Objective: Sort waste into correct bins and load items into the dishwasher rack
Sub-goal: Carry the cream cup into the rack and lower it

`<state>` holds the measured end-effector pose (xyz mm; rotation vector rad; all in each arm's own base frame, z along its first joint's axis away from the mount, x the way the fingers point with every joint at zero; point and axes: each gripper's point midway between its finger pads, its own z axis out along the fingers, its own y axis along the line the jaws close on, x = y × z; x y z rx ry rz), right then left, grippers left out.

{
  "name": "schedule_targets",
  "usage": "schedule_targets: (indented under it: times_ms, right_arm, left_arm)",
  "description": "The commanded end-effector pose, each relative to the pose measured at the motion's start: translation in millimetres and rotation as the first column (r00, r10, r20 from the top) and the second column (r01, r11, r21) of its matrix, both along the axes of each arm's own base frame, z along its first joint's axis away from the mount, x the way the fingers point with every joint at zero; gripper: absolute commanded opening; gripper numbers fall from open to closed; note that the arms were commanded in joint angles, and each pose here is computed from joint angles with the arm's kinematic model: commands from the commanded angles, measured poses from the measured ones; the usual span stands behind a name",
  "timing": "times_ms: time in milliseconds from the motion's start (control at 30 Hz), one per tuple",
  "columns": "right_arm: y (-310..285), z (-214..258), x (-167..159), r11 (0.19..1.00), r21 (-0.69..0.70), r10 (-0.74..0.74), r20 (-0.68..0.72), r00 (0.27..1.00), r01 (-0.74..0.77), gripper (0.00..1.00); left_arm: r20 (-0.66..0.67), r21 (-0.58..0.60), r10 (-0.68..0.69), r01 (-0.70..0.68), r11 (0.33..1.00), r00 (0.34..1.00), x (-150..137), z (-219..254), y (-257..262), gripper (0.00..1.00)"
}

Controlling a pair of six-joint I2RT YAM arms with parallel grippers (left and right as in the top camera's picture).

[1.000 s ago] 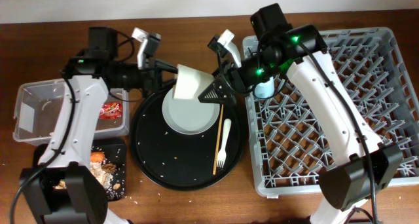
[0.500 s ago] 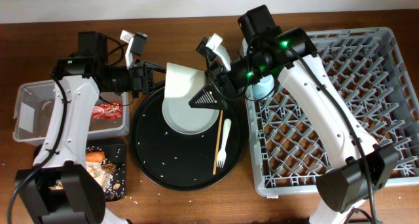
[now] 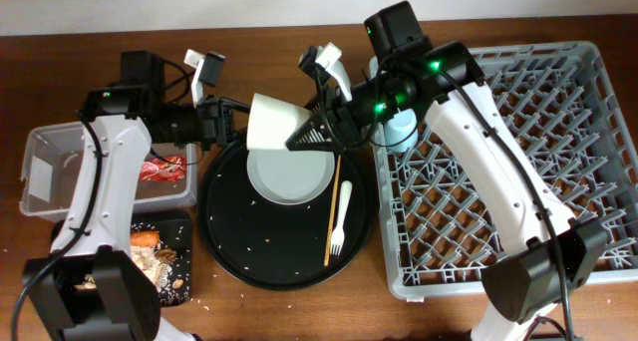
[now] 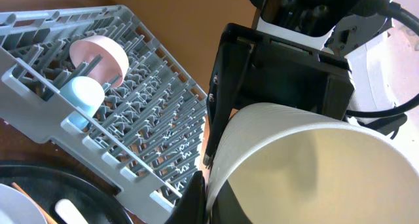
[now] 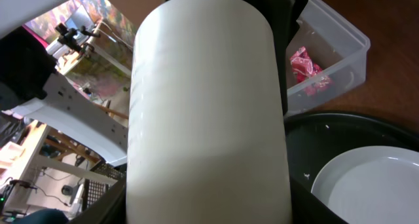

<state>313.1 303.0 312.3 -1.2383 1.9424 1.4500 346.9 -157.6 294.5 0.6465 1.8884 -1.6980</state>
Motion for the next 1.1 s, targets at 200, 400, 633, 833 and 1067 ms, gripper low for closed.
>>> schedule_targets:
  times_ms: [200,400,633,833,1067]
  right_arm:
    - [1,18,-1,0.997,0.076,0.022,0.028,0.999,-0.024,0.46]
    - [-12,22,11,0.995,0.094,-0.018,0.011,1.0,0.016,0.46]
    - [-60,-4,34,0.964,-0.131,-0.237,-0.034,0.971,0.23,0.44]
    - [-209,-53,32,0.444,-0.687,-0.783,0.016,0.622,0.575,0.41]
    - [-263,-101,2,0.079,-0.887,-0.843,0.184,0.505,0.455,0.41]
  left_arm:
    - [-0.171,0.359,0.073,-0.007,0.933,0.983,-12,-66,10,0.2]
    - [-0.202,0.444,0.096,0.004,0.896,0.975,-18,-80,18,0.21]
    - [-0.187,0.552,0.166,-0.036,0.833,0.968,-7,-97,32,0.24]
    - [-0.191,0.551,0.169,-0.037,0.834,0.967,-7,-97,32,0.24]
    - [-0.199,0.551,0.175,-0.038,0.834,0.964,-7,-97,32,0.24]
